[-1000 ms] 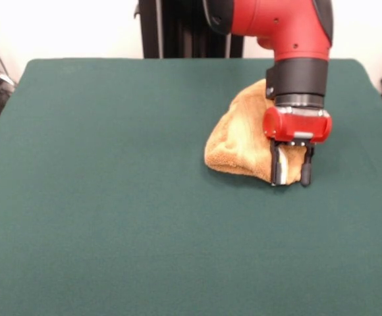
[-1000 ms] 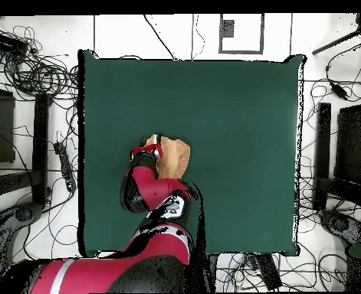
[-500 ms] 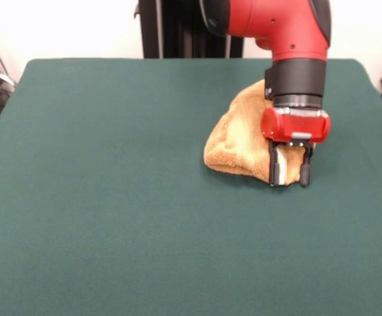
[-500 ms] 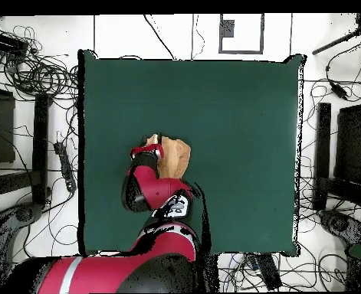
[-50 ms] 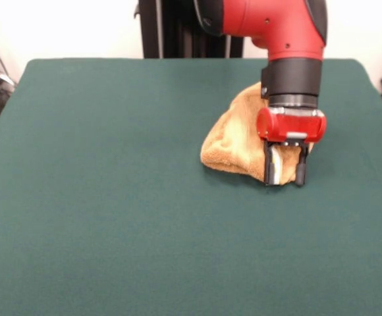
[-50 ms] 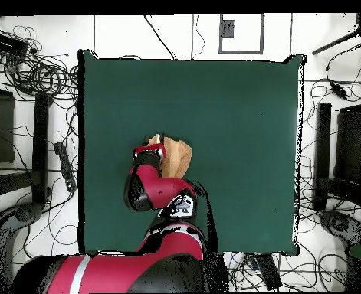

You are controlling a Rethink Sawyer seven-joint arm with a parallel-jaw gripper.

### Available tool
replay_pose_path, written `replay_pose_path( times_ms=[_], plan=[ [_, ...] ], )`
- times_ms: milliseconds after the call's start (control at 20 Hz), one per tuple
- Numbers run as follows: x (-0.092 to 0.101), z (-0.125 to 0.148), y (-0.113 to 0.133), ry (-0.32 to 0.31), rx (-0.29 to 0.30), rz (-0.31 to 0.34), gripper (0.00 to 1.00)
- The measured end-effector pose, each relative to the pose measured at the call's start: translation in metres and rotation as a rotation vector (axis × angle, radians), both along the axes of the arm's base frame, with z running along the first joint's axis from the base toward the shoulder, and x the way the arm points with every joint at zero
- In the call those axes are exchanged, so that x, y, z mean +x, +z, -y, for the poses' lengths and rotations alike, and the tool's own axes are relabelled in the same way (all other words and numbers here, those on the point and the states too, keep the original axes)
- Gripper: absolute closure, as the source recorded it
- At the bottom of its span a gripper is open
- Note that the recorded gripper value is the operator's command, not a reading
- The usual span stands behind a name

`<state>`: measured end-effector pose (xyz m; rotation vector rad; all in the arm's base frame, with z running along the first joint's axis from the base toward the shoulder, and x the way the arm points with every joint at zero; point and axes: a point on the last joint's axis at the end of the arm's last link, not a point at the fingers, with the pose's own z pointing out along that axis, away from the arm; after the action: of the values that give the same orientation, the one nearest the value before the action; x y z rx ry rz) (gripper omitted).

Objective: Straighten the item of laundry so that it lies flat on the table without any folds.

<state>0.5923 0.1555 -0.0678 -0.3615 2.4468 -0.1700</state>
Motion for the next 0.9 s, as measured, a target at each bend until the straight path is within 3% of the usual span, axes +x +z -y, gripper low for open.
replay_pose_path(
  times_ms=[900],
  plan=[
    [0.0007,0.0054,-0.0005,-0.012,0.003,-0.004,0.00]
  ],
)
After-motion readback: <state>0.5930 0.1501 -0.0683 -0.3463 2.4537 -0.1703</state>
